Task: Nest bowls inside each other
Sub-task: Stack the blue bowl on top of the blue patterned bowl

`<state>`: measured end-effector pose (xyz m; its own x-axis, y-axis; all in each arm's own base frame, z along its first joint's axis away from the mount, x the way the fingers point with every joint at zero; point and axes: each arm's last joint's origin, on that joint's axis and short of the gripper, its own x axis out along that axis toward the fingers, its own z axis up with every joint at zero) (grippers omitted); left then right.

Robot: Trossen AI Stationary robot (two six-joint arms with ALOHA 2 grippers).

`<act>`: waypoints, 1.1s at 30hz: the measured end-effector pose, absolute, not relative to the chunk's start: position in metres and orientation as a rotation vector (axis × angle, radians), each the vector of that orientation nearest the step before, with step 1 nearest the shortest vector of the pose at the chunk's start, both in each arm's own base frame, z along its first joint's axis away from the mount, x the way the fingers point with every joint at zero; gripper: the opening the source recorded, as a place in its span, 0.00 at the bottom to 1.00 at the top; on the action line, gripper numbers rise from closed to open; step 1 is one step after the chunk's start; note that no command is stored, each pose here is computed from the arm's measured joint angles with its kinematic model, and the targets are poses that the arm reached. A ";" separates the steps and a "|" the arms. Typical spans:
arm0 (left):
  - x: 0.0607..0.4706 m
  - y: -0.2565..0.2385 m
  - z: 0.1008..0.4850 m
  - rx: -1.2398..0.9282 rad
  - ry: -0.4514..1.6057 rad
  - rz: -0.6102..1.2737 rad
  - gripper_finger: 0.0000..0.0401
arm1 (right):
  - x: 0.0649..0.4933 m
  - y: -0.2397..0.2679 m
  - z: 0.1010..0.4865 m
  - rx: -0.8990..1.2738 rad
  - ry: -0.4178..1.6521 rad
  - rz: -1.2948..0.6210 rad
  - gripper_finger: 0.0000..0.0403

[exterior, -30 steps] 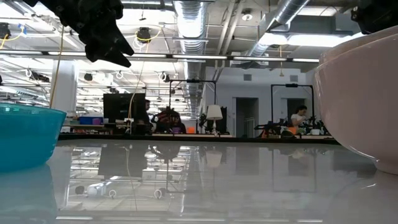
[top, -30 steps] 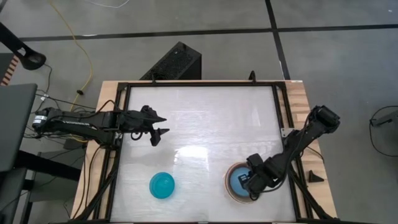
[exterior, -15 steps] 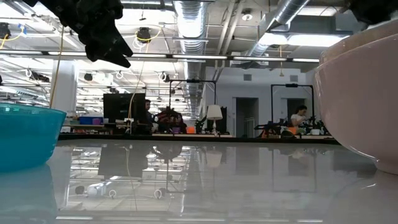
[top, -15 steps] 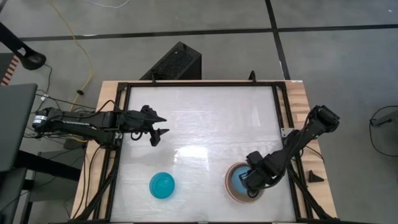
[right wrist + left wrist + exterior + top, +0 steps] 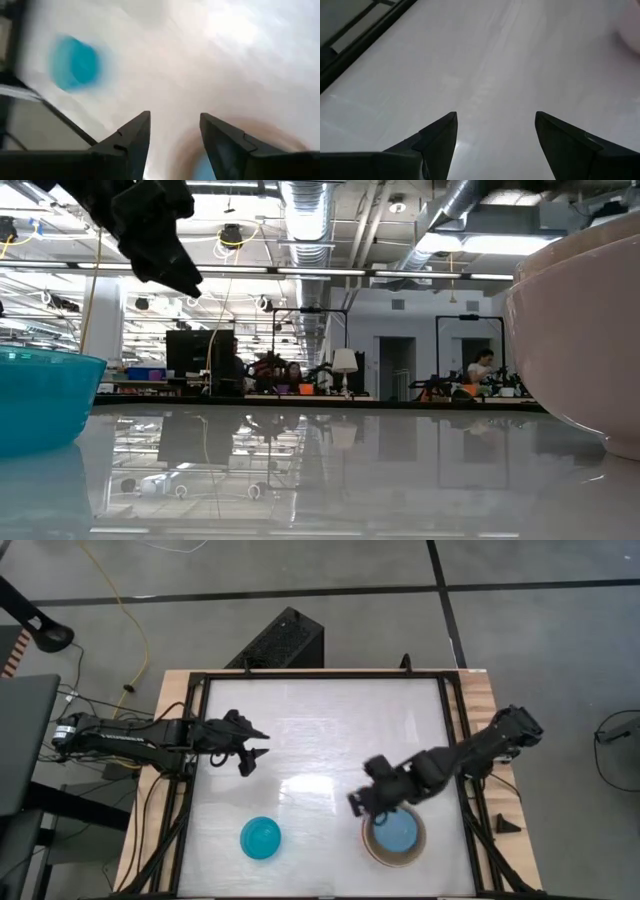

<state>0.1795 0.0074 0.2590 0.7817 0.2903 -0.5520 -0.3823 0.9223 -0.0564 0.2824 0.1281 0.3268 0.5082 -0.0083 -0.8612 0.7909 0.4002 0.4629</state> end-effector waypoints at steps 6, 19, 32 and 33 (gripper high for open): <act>0.172 0.006 0.250 -0.168 0.692 0.345 0.64 | 0.350 0.104 0.307 0.949 0.731 -0.432 0.47; 0.159 -0.008 0.237 -0.344 0.883 0.281 0.64 | 0.473 0.077 0.227 0.836 0.760 -0.080 0.42; 0.157 -0.023 0.237 -0.362 0.868 0.302 0.64 | 0.509 0.121 0.223 0.718 0.880 -0.063 0.42; 0.157 -0.024 0.237 -0.348 0.865 0.304 0.64 | 0.508 0.123 0.221 0.731 0.879 -0.086 0.42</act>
